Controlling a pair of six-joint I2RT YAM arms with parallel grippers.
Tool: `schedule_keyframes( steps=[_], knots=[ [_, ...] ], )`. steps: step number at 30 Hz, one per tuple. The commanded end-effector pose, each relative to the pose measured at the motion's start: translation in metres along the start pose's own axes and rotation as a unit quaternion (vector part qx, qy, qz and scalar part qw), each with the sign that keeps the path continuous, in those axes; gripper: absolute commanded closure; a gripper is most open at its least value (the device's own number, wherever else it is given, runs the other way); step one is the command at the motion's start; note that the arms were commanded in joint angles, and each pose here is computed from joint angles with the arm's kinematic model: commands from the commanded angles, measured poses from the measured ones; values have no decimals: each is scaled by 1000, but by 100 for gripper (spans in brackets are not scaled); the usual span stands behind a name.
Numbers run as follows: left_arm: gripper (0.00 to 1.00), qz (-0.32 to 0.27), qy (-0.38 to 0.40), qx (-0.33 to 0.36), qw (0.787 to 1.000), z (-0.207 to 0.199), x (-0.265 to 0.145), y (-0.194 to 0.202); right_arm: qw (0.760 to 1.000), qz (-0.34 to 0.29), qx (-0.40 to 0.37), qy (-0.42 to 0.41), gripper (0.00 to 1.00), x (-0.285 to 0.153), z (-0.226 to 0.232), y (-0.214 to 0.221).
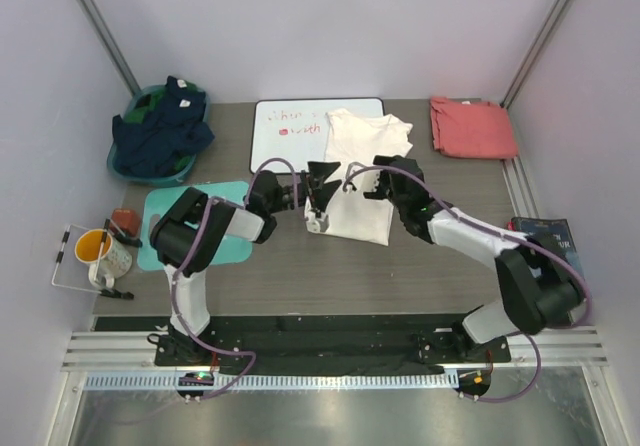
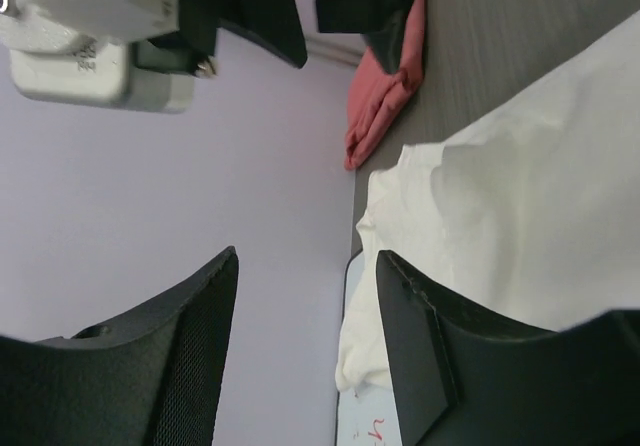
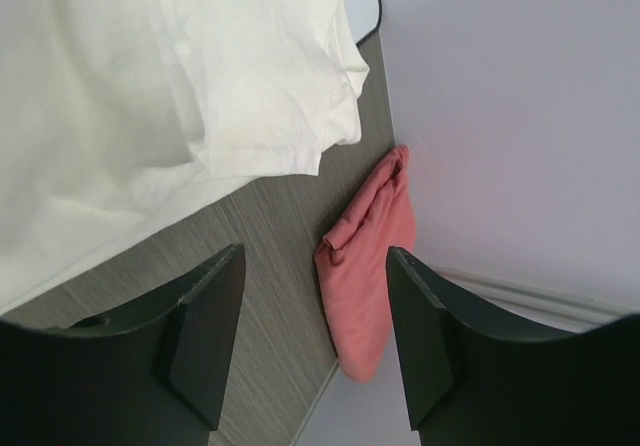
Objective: Fold and stack the t-shirts
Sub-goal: Fold the tshirt
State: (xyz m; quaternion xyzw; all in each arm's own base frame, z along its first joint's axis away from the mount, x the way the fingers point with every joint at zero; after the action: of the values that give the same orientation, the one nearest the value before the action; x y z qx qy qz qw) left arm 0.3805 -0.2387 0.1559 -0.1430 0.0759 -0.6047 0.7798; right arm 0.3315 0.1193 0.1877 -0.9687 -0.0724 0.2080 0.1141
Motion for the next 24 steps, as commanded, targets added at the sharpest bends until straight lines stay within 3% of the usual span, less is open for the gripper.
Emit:
schedule_keyframes(
  steps=[1, 2, 6, 13, 24],
  knots=[
    [43, -84, -13, 59, 995, 24, -26, -53, 987, -65, -4, -147, 37, -39, 26, 3],
    [44, -99, 15, 43, 994, 5, -35, -61, 979, -106, -4, -171, 36, -49, 27, 0],
    [44, -124, 57, 42, 990, -19, -48, -75, 955, -150, -26, -254, 36, -74, 49, 3],
    [44, -112, 67, 44, 990, -35, -42, -72, 926, -171, -35, -334, 36, -88, 83, 10],
    [48, -121, 120, 26, 985, -61, -42, -65, 925, -178, -41, -334, 37, -79, 99, 7]
  ],
)
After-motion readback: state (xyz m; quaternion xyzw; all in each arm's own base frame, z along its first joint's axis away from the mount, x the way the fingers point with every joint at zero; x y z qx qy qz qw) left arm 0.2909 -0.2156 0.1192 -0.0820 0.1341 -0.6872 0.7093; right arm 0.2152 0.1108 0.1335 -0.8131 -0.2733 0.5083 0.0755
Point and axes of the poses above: each gripper's point midway between its finger pads, its own x axis out along the fingers, its own z axis along the line the jaws close on, y = z × x, the point moved 10 cm from there along -x, back along the fingers, and after that the axes turned 3 degrees about -x, right-handed, at the moved point
